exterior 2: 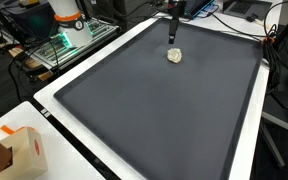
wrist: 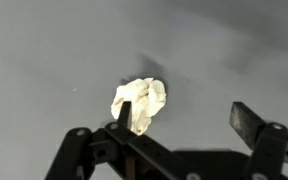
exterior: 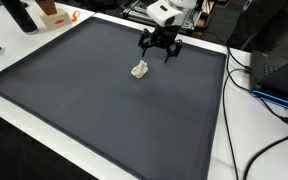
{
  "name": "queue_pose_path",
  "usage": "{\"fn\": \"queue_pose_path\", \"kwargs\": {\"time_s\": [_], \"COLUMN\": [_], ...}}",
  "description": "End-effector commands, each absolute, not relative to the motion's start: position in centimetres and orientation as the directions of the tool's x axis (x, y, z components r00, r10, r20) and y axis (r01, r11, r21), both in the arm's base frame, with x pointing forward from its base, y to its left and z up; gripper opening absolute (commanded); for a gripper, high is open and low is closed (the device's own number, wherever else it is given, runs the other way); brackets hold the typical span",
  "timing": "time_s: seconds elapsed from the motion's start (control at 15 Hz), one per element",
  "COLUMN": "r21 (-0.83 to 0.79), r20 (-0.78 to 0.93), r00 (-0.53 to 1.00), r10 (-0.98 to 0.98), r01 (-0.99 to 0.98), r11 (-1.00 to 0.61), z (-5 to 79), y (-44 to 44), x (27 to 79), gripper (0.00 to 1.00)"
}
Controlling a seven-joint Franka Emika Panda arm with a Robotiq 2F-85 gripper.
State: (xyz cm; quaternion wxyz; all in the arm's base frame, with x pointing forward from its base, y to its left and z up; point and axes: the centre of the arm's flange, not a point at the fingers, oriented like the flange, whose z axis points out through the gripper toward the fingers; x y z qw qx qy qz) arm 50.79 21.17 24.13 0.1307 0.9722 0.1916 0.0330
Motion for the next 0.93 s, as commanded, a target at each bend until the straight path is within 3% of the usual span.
{"fn": "queue_pose_path", "kwargs": {"time_s": [0.0, 0.4, 0.87], "r21": [0.202, 0.093, -0.043], "r20": [0.041, 0.046, 0.017], "r00": [0.956, 0.981, 0.863], "r10": [0.291, 0.186, 0.505], "r01": [0.278, 0.182, 0.505], "r11": [-0.939, -0.979, -0.862], "z": [25.0, 26.6, 30.2], "y": [20.1, 18.9, 17.1], "x": [49.9, 50.5, 51.4], "gripper": [1.0, 1.0, 1.0]}}
